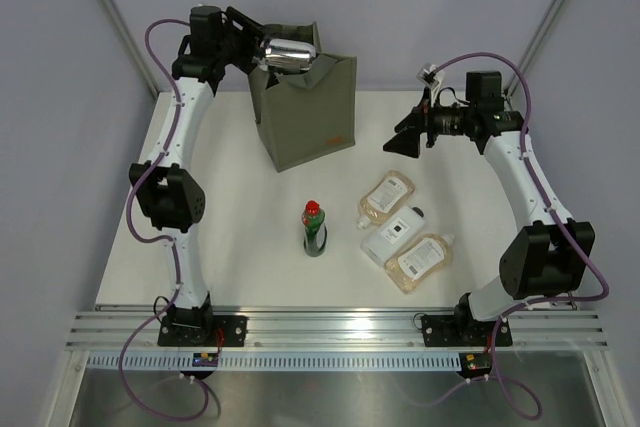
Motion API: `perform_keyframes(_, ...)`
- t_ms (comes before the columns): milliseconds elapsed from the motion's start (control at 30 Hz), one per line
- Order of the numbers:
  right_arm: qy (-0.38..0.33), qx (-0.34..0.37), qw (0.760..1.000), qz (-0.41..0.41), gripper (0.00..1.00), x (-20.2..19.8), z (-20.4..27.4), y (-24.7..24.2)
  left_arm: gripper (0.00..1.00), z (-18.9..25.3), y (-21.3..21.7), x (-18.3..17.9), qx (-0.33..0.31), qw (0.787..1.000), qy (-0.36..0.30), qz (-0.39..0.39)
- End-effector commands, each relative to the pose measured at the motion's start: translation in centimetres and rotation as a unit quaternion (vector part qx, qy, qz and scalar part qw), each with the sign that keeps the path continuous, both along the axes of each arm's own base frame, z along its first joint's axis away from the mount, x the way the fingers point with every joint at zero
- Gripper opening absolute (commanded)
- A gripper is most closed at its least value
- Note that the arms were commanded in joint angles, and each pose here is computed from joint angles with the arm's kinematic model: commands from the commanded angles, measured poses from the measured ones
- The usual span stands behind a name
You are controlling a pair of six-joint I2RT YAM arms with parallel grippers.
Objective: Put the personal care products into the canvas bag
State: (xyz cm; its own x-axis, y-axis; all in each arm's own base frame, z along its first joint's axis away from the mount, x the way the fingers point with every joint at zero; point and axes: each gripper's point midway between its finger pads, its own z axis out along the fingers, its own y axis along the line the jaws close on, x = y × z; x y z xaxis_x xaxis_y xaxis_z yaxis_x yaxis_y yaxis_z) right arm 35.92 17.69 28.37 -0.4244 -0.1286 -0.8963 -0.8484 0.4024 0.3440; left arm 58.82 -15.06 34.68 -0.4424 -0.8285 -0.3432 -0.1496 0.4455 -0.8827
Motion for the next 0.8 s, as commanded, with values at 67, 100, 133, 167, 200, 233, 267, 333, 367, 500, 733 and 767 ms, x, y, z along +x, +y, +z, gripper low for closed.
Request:
perform_keyframes(67, -0.052, -0.044, 0.991, 0.113, 1.0, -4.2, -1.0, 2.1, 0.7, 7.7, -0.7, -1.4, 0.013, 0.993, -0.118, -0.024)
perform_keyframes(100, -0.061, -0.051, 0.989, 0.125, 1.0, -4.3, -1.5, 2.3, 0.76, 7.9, -0.8, -1.5, 0.014, 0.992, -0.12, -0.026)
perform_keyframes(133, -0.053, -0.054, 0.988, 0.132, 0.99, -4.6, -2.1, 2.6, 0.82, 7.7, -0.8, -1.5, 0.017, 0.992, -0.118, -0.028)
perform_keyframes(167, -0.051, -0.055, 0.988, 0.137, 1.0, -4.8, -2.4, 2.8, 0.89, 7.9, -0.8, -1.7, 0.02, 0.992, -0.121, -0.031)
perform_keyframes(200, -0.048, -0.056, 0.986, 0.146, 0.99, -5.1, -2.8, 3.3, 0.96, 7.8, -0.8, -1.7, 0.026, 0.992, -0.123, -0.034)
perform_keyframes(233, -0.045, -0.057, 0.986, 0.15, 0.99, -5.1, -3.1, 3.5, 0.98, 7.6, -0.8, -1.8, 0.037, 0.991, -0.122, -0.036)
perform_keyframes(267, -0.042, -0.057, 0.986, 0.154, 0.99, -5.3, -3.3, 3.6, 0.98, 7.9, -0.7, -2.1, 0.04, 0.991, -0.125, -0.036)
perform_keyframes(333, -0.042, -0.059, 0.983, 0.17, 0.99, -5.7, -3.6, 4.3, 0.98, 7.7, -0.7, -2.2, 0.049, 0.99, -0.127, -0.039)
perform_keyframes(367, -0.043, -0.058, 0.982, 0.176, 1.0, -5.9, -3.7, 4.6, 0.98, 8.0, -0.6, -2.5, 0.052, 0.989, -0.131, -0.04)
perform_keyframes(500, -0.023, -0.068, 0.979, 0.189, 0.99, -6.6, -5.6, 6.7, 0.98, 9.9, 0.3, -3.6, 0.122, 0.976, -0.176, -0.04)
perform_keyframes(733, -0.045, -0.064, 0.983, 0.165, 1.0, -7.1, -11.1, 10.8, 0.99, 13.1, 4.2, -11.0, 0.284, 0.925, -0.25, -0.019)
perform_keyframes(767, -0.074, -0.049, 0.98, 0.178, 1.0, -7.2, -10.7, 11.8, 0.99, 12.9, 4.7, -12.0, 0.298, 0.921, -0.251, -0.014)
